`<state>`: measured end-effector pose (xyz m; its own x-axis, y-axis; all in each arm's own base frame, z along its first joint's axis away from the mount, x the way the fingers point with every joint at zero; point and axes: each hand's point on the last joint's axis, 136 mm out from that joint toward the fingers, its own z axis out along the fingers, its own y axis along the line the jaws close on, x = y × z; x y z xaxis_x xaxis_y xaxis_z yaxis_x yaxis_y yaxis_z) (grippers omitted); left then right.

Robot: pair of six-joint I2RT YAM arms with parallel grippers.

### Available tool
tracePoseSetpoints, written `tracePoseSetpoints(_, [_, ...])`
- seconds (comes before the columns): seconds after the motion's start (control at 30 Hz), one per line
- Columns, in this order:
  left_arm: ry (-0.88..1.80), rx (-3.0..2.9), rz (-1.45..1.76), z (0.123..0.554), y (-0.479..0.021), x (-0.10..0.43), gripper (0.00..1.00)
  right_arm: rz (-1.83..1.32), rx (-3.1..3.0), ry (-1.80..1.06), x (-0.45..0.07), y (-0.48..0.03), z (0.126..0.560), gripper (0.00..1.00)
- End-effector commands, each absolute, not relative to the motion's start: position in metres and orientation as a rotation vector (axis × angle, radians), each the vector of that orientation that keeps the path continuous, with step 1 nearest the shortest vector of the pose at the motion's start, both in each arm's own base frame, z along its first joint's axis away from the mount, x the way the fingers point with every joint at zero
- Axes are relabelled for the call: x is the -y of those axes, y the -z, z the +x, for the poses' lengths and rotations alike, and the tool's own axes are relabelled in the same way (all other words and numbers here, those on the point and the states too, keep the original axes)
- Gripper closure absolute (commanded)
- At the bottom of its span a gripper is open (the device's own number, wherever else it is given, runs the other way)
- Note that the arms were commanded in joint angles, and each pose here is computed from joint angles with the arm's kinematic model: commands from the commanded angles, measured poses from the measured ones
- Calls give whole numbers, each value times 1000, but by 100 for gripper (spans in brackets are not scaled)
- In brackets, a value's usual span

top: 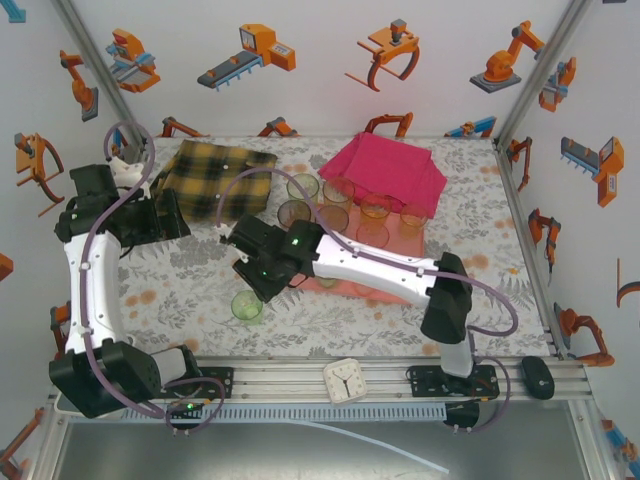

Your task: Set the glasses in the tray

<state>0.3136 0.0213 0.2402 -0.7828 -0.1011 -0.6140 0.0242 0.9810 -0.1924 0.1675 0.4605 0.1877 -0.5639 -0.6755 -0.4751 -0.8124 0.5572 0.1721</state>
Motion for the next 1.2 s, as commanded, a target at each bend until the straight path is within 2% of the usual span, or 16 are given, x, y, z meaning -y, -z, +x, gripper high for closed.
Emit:
tracePoseSetpoints(0.0, [270,-2421,-32,308,-250,-17,3,-1249,-2412,-576,-475,-190,165,64])
tracePoseSetpoints(0.57, [292,-2386,-19,295,-266,-14,1,-1289,-2465,-447,-490,-143,179,63])
tracePoseSetpoints(1.17, [216,-2377,-53,282,-274,-22,3,-1254,-2491,-340,-490,-122,197,63])
